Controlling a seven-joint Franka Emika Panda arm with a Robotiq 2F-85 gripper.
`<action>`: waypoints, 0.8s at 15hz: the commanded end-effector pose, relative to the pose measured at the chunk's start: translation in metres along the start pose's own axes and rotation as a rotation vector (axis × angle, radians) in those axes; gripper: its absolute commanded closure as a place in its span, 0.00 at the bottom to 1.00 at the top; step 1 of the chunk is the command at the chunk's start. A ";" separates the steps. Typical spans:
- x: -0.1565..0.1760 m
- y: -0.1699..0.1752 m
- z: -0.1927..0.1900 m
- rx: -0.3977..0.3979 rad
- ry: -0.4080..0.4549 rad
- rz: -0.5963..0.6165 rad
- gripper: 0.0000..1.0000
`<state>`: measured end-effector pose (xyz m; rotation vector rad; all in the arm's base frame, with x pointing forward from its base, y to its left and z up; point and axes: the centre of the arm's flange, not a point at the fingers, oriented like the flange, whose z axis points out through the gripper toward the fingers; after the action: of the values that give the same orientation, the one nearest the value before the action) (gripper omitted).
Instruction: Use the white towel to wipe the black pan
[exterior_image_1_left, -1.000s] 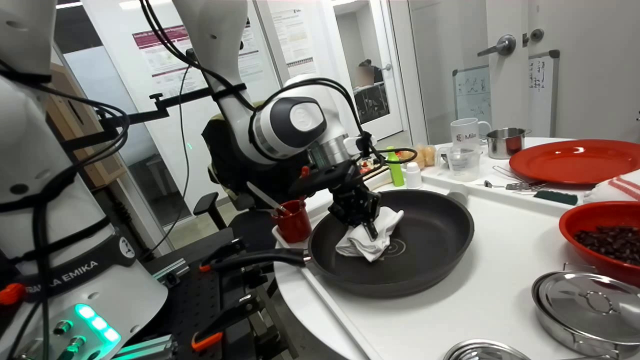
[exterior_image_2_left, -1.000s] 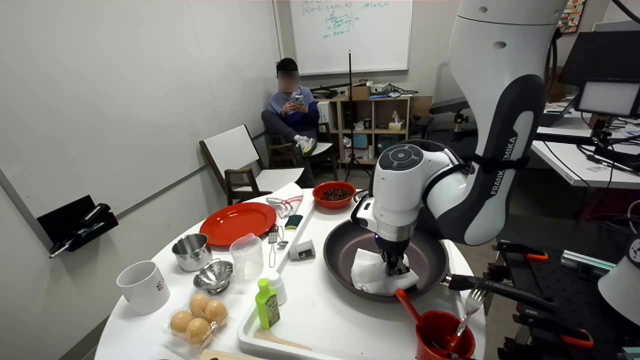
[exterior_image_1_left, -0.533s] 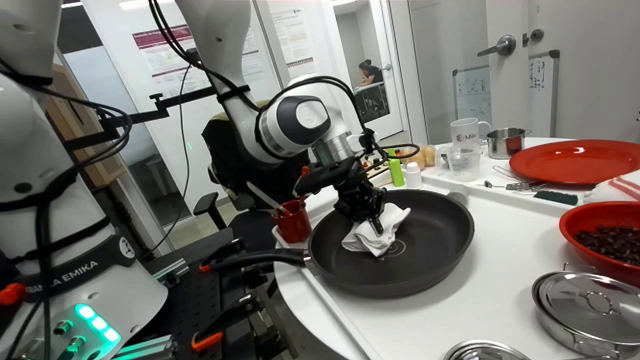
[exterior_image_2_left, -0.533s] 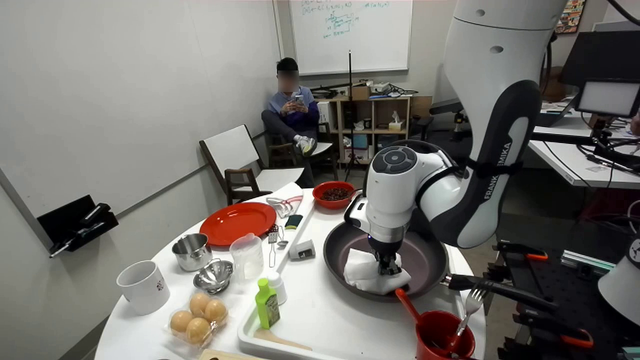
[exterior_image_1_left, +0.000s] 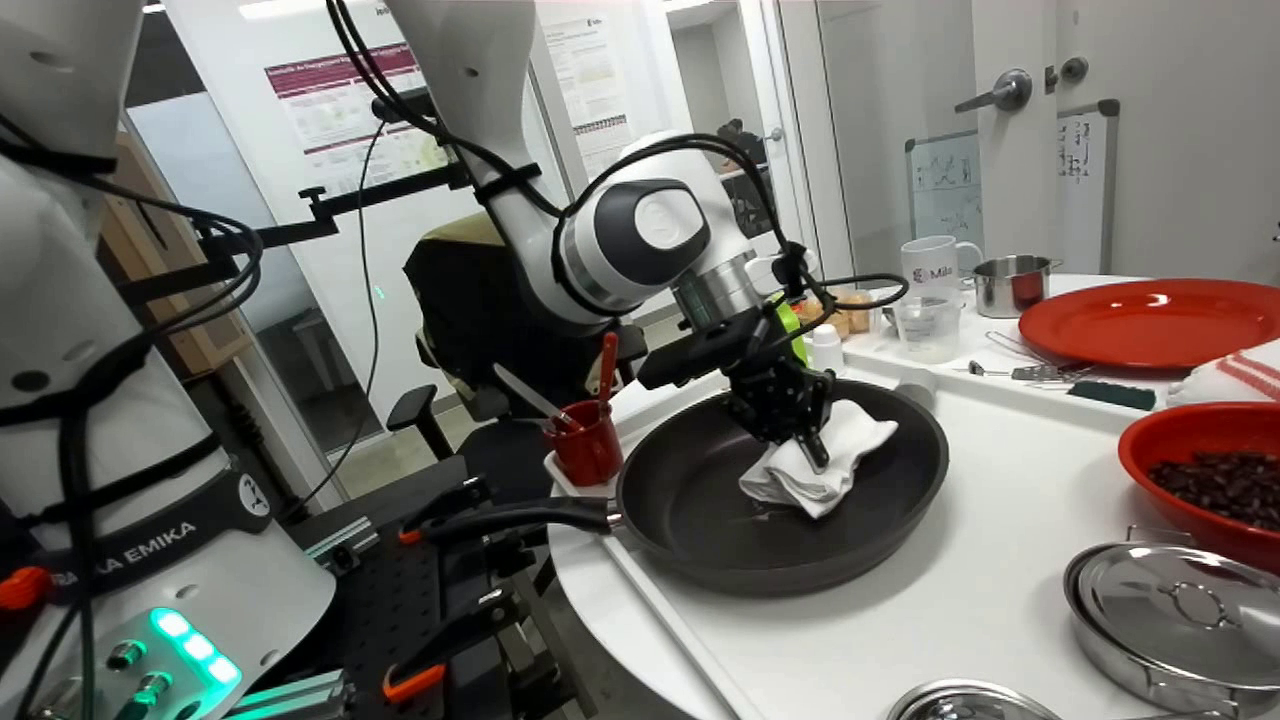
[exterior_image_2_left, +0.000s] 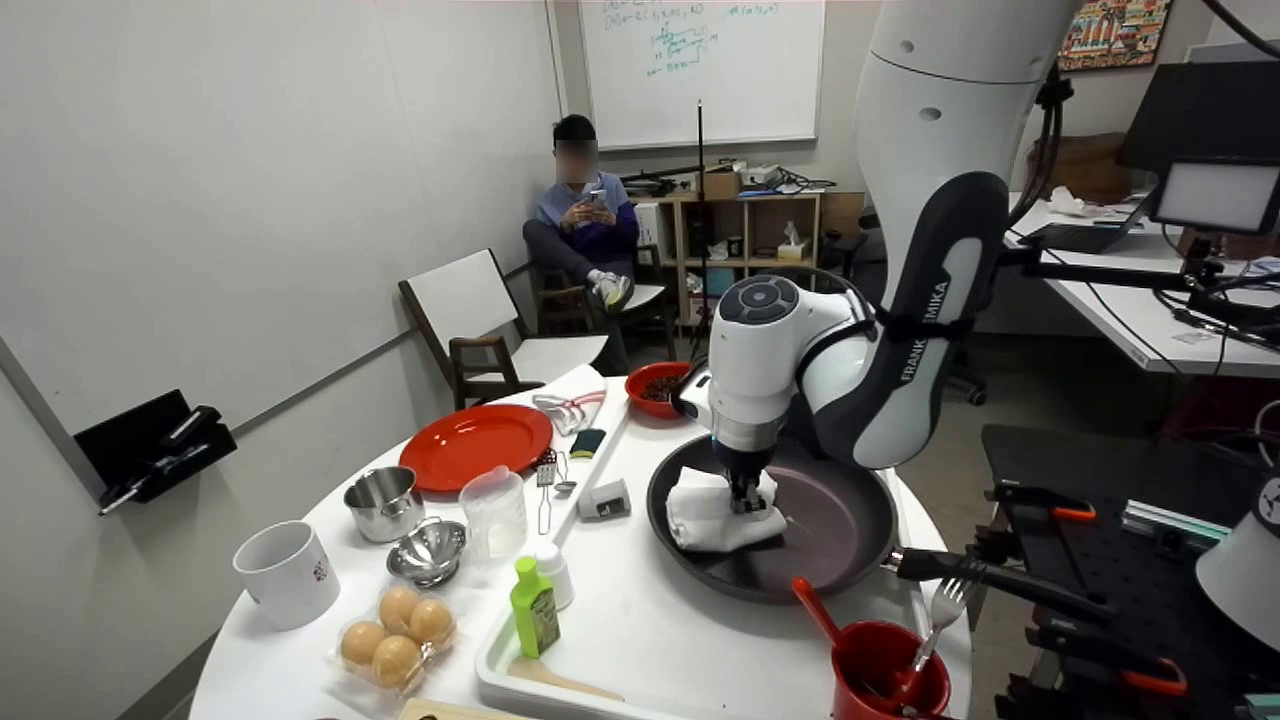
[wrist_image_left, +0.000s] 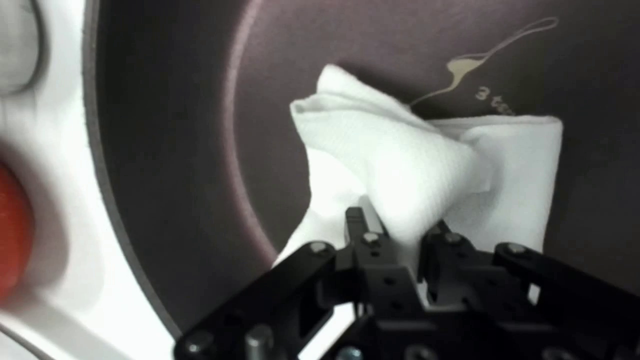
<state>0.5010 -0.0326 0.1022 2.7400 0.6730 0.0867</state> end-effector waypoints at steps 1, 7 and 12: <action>0.008 0.027 0.016 -0.019 -0.004 0.071 0.91; -0.022 0.050 0.020 -0.035 -0.034 0.073 0.91; -0.071 0.045 0.019 -0.015 -0.125 0.003 0.91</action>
<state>0.4920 -0.1007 0.0975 2.7229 0.5724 0.0179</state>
